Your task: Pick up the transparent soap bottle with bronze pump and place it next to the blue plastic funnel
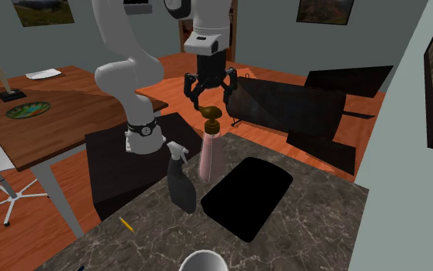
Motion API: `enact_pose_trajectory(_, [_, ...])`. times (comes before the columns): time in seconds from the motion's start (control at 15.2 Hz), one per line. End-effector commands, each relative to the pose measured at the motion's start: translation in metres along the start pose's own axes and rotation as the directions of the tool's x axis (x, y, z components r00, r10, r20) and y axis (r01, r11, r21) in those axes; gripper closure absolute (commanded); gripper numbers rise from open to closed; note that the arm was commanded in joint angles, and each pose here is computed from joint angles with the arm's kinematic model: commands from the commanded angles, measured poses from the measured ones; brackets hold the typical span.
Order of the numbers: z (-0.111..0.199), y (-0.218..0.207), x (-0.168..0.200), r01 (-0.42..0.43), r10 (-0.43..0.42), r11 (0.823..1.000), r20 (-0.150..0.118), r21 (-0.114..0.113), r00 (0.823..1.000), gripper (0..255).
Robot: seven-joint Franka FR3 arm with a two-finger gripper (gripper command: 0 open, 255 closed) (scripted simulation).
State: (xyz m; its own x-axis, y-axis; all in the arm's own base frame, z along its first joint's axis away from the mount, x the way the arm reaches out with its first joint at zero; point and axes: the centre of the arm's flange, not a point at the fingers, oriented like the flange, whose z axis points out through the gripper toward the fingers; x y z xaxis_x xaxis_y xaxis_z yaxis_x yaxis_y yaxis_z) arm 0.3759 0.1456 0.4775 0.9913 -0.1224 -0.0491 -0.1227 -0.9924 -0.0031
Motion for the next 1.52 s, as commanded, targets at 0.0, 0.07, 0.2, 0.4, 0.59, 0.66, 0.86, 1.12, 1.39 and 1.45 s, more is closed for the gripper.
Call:
enact_pose_trajectory(0.0, [0.010, -0.001, 0.000, 0.000, 0.000, 1.000, 0.000, 0.000, 1.000, 0])
enact_pose_trajectory(0.07, [0.015, -0.001, 0.000, 0.000, 0.000, 1.000, 0.000, 0.000, 1.000, 0])
enact_pose_trajectory(0.2, [0.024, -0.001, 0.000, 0.000, 0.000, 1.000, 0.000, 0.000, 1.000, 0])
enact_pose_trajectory(0.4, [0.024, -0.001, 0.000, 0.000, 0.000, 1.000, 0.000, 0.000, 1.000, 0])
enact_pose_trajectory(0.59, [0.024, -0.001, 0.000, 0.000, 0.000, 1.000, 0.000, 0.000, 1.000, 0])
enact_pose_trajectory(0.66, [0.023, -0.001, 0.000, 0.000, 0.000, 1.000, 0.000, 0.000, 1.000, 0])
enact_pose_trajectory(0.86, [0.023, -0.001, 0.000, 0.000, 0.000, 1.000, 0.000, 0.000, 1.000, 255])
enact_pose_trajectory(1.12, [0.024, -0.001, 0.000, 0.000, 0.000, 1.000, 0.000, 0.000, 1.000, 255])
enact_pose_trajectory(1.39, [0.018, -0.001, 0.000, 0.000, 0.000, 1.000, 0.000, 0.000, 1.000, 255])
enact_pose_trajectory(1.45, [0.013, -0.001, 0.000, 0.000, 0.000, 1.000, 0.000, 0.000, 1.000, 255])
